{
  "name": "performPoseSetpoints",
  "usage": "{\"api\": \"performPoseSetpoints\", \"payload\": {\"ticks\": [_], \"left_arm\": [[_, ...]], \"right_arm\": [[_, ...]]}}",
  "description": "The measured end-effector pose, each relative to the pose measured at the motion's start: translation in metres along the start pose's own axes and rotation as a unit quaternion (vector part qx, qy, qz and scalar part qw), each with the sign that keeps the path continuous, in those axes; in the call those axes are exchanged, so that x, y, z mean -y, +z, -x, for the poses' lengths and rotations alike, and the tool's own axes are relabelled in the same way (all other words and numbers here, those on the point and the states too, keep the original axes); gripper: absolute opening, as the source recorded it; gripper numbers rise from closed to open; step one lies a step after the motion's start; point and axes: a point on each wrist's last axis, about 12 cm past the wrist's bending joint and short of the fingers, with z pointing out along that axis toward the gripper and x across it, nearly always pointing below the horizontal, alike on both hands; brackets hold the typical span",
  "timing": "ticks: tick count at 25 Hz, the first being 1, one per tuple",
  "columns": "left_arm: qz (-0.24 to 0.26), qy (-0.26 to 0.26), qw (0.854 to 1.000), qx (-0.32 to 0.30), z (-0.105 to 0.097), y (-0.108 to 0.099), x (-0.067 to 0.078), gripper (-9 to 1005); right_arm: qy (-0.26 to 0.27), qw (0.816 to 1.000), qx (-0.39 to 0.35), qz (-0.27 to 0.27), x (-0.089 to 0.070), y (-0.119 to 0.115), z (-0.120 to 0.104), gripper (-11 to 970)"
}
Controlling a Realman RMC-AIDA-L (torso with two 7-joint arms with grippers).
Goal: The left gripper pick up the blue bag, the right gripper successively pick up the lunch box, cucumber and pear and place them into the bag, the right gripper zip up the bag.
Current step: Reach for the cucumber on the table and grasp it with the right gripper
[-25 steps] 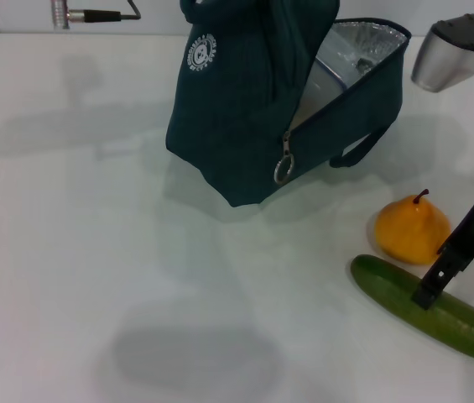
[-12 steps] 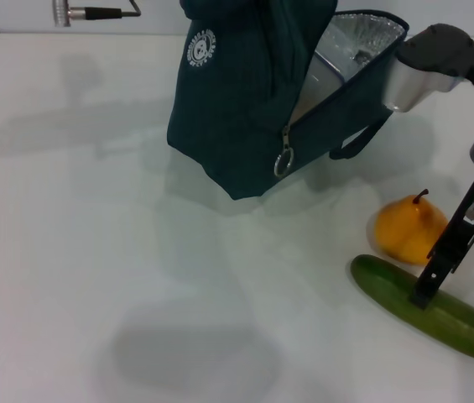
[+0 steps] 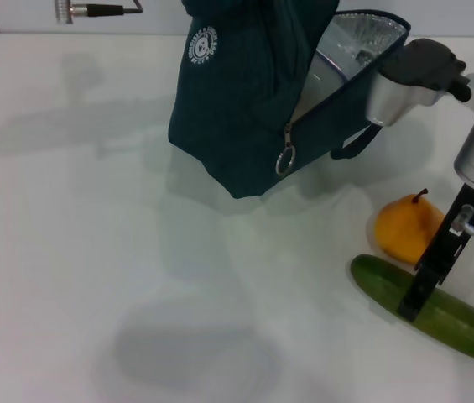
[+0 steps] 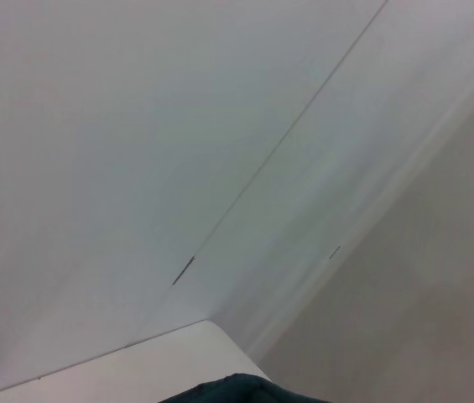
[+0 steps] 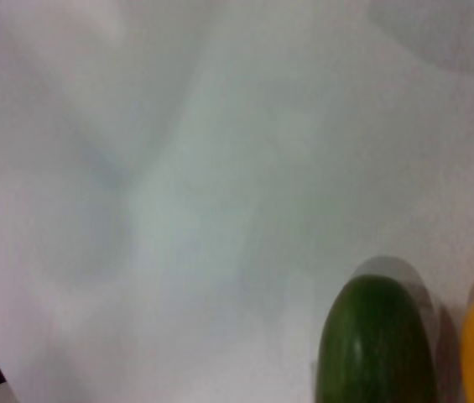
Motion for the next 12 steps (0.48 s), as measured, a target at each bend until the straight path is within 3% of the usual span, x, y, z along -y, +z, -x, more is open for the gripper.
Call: {"api": "performPoseSetpoints", "payload": {"ticks": [12], "left_arm": [[0.0, 0.005, 1.0, -0.001, 0.0025, 0.0019, 0.0013, 52]], "right_arm": [[-0.008, 1.0, -0.009, -0.008, -0.0009, 0.0055, 0.0023, 827]]}}
